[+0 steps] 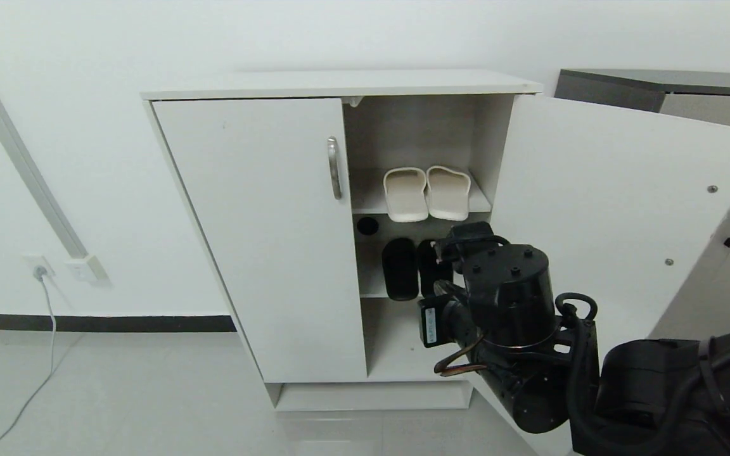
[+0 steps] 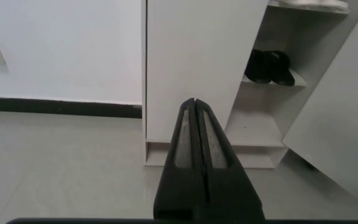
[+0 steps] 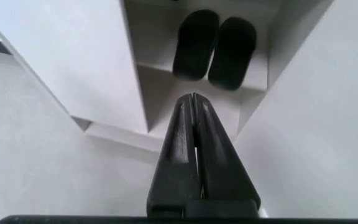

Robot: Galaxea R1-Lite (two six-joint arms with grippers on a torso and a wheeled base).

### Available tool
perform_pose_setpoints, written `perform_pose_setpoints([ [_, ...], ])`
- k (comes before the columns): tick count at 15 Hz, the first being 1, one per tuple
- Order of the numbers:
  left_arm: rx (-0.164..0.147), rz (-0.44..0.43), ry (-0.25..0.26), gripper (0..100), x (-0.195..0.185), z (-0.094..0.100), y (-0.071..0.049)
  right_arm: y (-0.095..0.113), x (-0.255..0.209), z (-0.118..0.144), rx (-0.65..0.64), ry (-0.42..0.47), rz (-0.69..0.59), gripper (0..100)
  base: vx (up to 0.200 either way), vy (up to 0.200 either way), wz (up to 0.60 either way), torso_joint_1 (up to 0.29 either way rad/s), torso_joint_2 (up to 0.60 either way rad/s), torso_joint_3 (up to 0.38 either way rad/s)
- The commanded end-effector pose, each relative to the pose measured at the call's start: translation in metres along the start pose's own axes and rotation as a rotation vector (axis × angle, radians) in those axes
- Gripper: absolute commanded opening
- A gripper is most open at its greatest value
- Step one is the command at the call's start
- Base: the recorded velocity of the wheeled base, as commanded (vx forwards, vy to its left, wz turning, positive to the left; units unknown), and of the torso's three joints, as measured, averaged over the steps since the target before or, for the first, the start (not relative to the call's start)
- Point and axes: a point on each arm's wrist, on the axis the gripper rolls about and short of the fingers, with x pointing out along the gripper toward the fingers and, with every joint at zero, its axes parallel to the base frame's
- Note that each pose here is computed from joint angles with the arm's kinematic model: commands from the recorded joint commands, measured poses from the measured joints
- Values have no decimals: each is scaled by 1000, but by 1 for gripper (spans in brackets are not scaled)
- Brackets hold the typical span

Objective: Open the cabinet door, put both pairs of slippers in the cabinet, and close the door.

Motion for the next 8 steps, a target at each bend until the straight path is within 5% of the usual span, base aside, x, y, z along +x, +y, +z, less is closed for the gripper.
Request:
perform_pose_setpoints([
  [1,0,1,-1,0,0,0,0,-1,-1,-4,-11,10,-2,0,-200,0,0,2,2,2],
  [2,0,1,-2,0,0,0,0,-2,-2,-7,-20,16,-1,0,-200,0,0,2,2,2],
  [8,0,2,-1,0,0,0,0,-7,3,-18,-76,-5,-2,0,0,0,0,0,0,0],
])
